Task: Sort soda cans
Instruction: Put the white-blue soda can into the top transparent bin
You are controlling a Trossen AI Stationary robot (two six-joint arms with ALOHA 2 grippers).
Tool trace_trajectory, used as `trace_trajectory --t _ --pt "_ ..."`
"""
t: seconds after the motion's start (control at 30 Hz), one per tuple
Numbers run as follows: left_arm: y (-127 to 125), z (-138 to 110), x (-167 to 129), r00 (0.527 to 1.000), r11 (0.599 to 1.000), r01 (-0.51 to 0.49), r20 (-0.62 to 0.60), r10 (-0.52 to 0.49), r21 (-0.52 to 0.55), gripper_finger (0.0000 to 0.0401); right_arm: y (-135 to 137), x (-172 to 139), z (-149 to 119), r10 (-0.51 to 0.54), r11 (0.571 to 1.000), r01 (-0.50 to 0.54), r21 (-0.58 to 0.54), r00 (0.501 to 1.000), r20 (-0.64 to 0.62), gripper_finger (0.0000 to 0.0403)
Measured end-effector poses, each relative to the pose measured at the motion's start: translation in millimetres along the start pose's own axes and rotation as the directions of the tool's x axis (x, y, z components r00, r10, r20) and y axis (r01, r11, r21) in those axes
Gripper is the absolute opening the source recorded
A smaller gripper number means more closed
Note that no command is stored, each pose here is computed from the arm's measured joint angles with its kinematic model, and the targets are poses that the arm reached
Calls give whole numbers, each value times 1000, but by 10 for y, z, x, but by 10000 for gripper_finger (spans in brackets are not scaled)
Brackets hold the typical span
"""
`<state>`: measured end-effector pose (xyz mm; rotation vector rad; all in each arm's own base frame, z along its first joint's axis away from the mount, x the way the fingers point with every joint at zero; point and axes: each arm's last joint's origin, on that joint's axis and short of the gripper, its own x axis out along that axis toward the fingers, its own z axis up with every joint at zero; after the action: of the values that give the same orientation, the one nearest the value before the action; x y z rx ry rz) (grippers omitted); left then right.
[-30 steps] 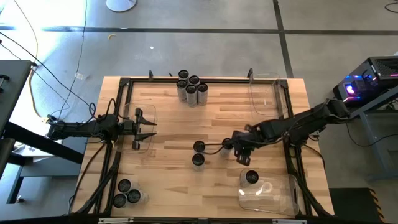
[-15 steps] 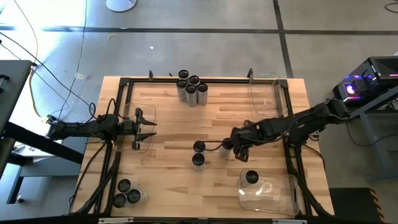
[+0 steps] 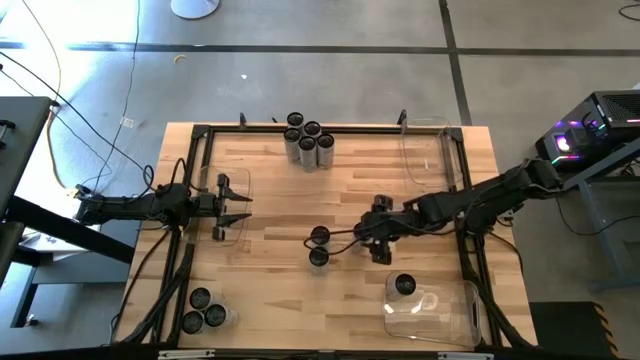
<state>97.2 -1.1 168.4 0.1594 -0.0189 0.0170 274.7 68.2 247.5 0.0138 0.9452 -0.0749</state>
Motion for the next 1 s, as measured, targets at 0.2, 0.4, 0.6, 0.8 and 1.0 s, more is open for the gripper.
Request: trace_trajectory --t 0.2,0.4,0.6,0.8,1.0 --pt "0 0 0 1000 1000 0 0 0 0 179 -5 0 38 -35 998 32 63 998 46 319" --pt "0 0 0 1000 1000 0 0 0 0 179 17 113 21 -50 994 49 99 999 13 317" --pt "0 0 0 1000 1000 0 0 0 0 179 73 249 -15 -76 994 78 75 997 -23 271" --pt "0 -1 0 1000 1000 1 0 -1 0 179 105 39 24 -81 992 78 96 996 33 239" --pt "0 1 0 1000 1000 0 0 0 0 179 -43 -624 124 -230 968 215 129 967 113 239"
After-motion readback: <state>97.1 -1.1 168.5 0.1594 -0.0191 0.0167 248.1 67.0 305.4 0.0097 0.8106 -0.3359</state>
